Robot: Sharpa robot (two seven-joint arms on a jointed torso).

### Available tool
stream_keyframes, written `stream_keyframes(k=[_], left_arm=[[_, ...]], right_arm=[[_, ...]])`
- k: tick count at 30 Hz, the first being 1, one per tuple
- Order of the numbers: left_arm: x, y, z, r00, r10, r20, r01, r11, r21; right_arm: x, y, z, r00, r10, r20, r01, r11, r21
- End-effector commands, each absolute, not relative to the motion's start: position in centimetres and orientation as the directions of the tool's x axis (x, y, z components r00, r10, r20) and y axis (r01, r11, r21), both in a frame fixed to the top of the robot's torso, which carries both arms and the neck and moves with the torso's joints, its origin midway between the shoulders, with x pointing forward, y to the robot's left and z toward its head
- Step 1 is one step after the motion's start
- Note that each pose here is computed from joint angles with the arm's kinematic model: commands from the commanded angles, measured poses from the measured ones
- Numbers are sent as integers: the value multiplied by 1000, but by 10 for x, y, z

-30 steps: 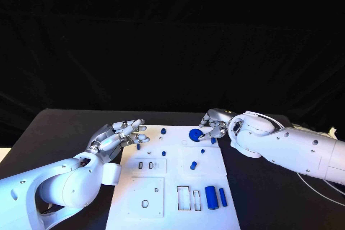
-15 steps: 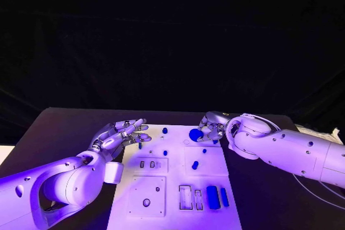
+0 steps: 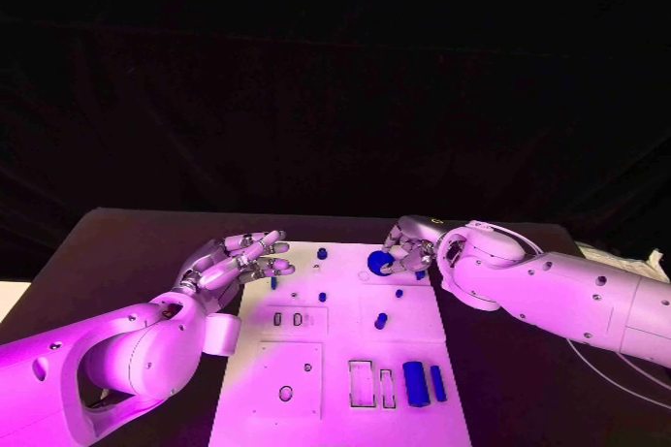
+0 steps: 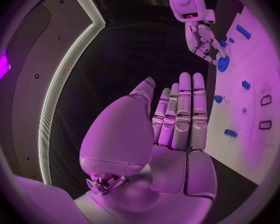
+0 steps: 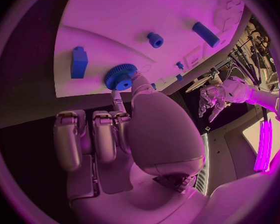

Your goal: Assemble the parts on the task board

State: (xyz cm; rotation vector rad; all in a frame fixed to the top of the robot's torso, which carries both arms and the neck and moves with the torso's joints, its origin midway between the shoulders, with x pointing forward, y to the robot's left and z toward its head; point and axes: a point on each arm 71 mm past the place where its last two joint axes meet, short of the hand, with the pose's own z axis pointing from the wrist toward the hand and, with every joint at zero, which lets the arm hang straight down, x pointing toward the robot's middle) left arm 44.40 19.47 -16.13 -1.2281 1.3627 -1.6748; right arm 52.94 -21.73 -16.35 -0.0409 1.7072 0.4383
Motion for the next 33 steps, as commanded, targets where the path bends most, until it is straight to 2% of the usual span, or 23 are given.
stream_keyframes(k=[1,33], left_arm=[[444,193,-160,-374,-886,274,-76,-265,-961],[443,193,-161,-382,-881,278,-85,-266,-960]], right_arm=[[529,-215,-162,-167,207,-964,-275,929,247],[530,-211,-172,-191,127,-973,-292,939,179]])
